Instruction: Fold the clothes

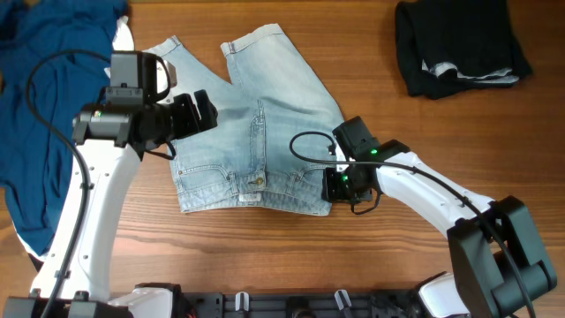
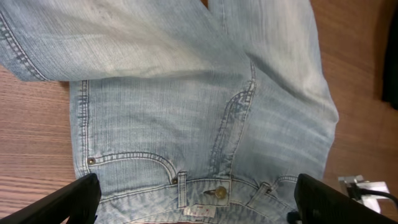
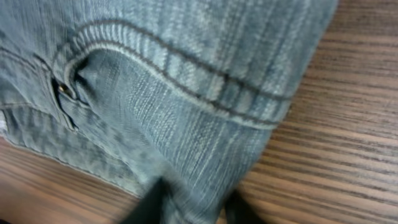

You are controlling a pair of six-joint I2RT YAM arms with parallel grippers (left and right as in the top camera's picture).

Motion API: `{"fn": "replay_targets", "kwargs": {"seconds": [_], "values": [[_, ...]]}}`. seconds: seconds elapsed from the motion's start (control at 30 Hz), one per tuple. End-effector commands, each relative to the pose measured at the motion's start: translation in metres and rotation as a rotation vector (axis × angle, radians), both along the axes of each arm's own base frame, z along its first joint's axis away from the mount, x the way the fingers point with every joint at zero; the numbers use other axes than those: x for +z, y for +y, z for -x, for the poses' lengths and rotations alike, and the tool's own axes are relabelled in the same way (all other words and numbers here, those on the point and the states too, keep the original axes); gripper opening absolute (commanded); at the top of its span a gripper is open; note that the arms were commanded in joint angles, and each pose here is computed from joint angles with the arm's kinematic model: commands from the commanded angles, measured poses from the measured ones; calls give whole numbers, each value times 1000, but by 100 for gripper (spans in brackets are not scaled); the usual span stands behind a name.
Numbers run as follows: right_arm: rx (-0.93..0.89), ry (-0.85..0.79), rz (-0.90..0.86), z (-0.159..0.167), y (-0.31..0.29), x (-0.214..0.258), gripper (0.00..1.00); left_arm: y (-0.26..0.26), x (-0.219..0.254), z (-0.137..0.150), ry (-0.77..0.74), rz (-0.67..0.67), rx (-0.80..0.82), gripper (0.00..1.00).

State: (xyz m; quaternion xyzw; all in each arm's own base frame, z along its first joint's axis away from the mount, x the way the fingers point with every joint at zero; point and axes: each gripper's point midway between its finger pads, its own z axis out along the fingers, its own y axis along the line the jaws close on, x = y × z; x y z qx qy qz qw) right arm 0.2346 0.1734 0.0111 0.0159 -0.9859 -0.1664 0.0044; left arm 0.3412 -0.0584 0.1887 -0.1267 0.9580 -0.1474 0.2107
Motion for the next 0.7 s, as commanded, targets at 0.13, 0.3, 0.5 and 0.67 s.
{"fn": "replay_targets", "kwargs": {"seconds": [0.13, 0.3, 0.5, 0.67], "values": [[-146, 103, 65, -9, -68, 19, 4, 3, -13, -3, 33, -20, -10, 100], [-307, 60, 110, -47, -170, 77, 37, 3, -13, -3, 32, -20, -10, 100], [-387, -215, 86, -111, -214, 165, 88, 3, -15, -5, 25, -37, -45, 100], [-121, -278, 12, -120, -135, 178, 88, 7, -79, -25, 144, -111, -117, 100]]}}
